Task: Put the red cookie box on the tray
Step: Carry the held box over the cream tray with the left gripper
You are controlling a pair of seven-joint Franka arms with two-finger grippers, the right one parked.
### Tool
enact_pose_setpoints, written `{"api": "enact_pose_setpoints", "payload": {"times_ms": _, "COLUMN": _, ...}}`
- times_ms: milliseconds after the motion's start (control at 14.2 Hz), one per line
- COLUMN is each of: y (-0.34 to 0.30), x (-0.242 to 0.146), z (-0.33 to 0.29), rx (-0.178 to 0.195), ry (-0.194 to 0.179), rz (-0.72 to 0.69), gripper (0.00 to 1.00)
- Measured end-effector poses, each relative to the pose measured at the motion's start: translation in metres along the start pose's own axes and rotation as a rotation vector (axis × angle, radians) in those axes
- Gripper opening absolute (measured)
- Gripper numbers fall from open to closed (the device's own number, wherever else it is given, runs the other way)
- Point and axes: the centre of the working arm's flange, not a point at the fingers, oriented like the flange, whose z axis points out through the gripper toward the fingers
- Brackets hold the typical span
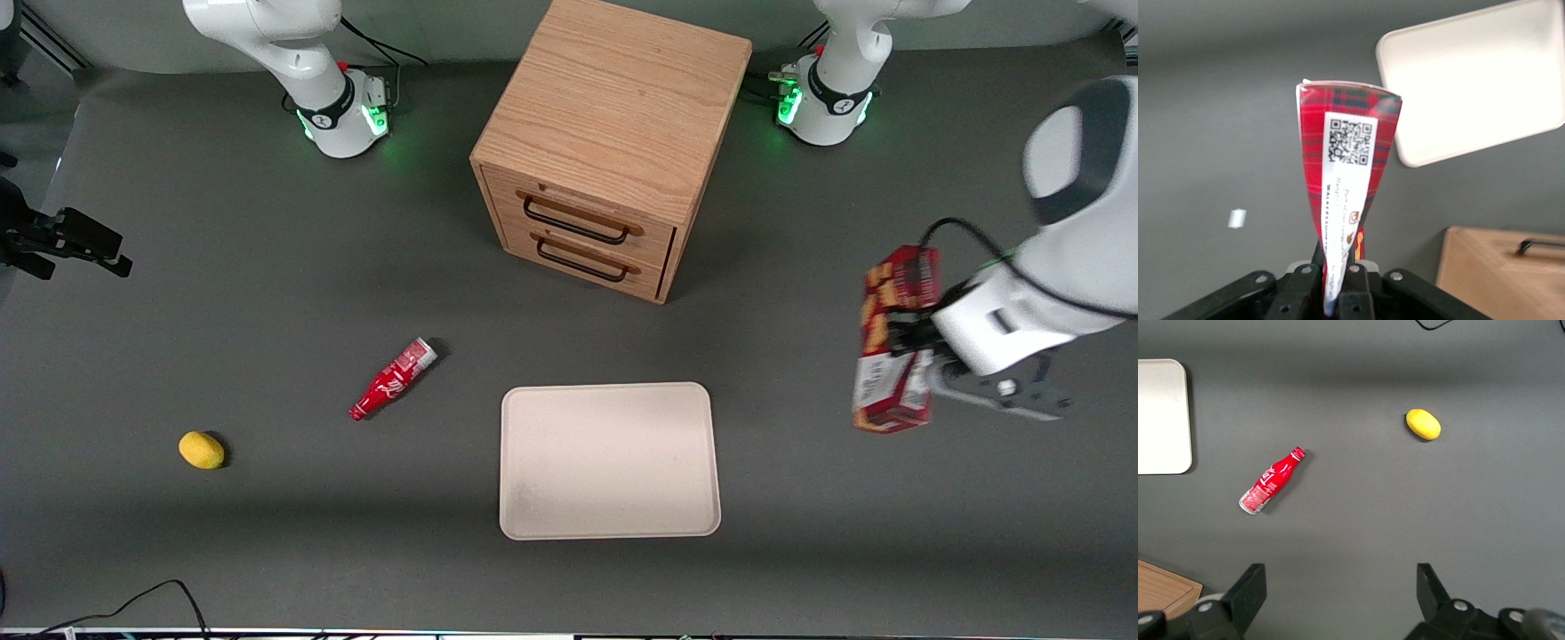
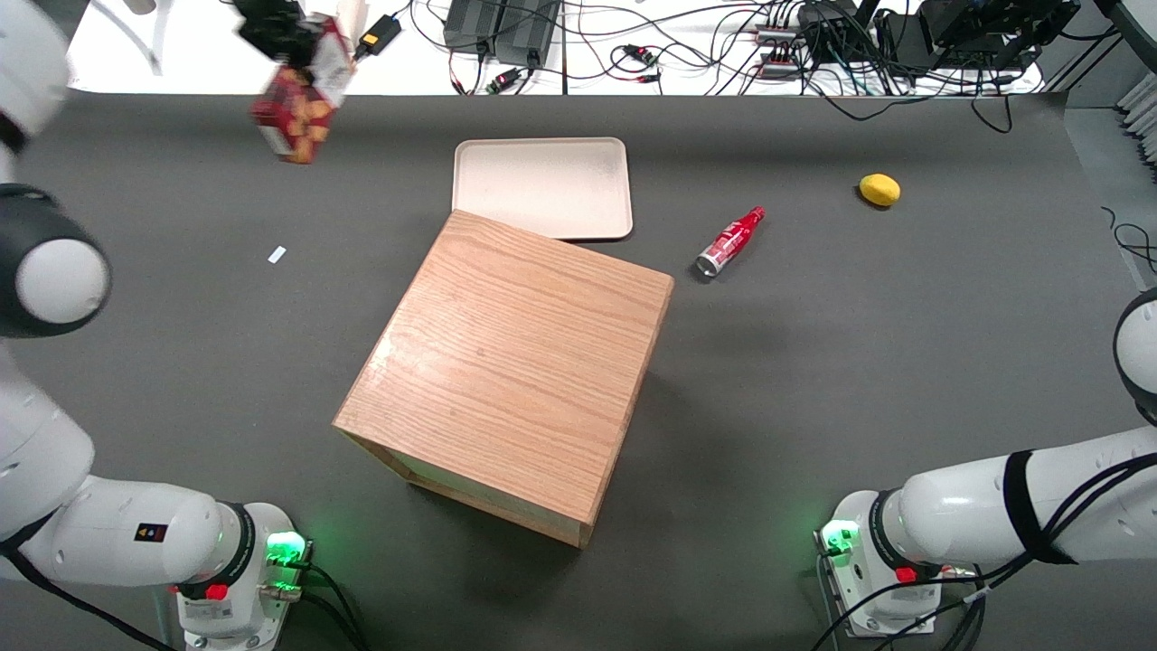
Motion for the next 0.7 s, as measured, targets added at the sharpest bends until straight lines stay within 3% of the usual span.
{"api": "enact_pose_setpoints", "payload": {"times_ms": 141, "y": 0.050, "x": 0.028, "z": 0.028, "rx": -0.016, "ry": 0.018, "rz": -0.051, "gripper": 0.09}}
{"api": "enact_pose_setpoints", "payload": {"times_ms": 423, "y": 0.100, "x": 0.074, "z": 0.106, "rx": -0.048, "ry": 0.090, "rz": -0.111, "gripper": 0.09}}
{"api": "enact_pose_setpoints", "payload": {"times_ms": 704, "y": 0.118, "x": 0.092, "z": 0.185, "rx": -0.005, "ry": 0.104, "rz": -0.131, "gripper": 0.09}}
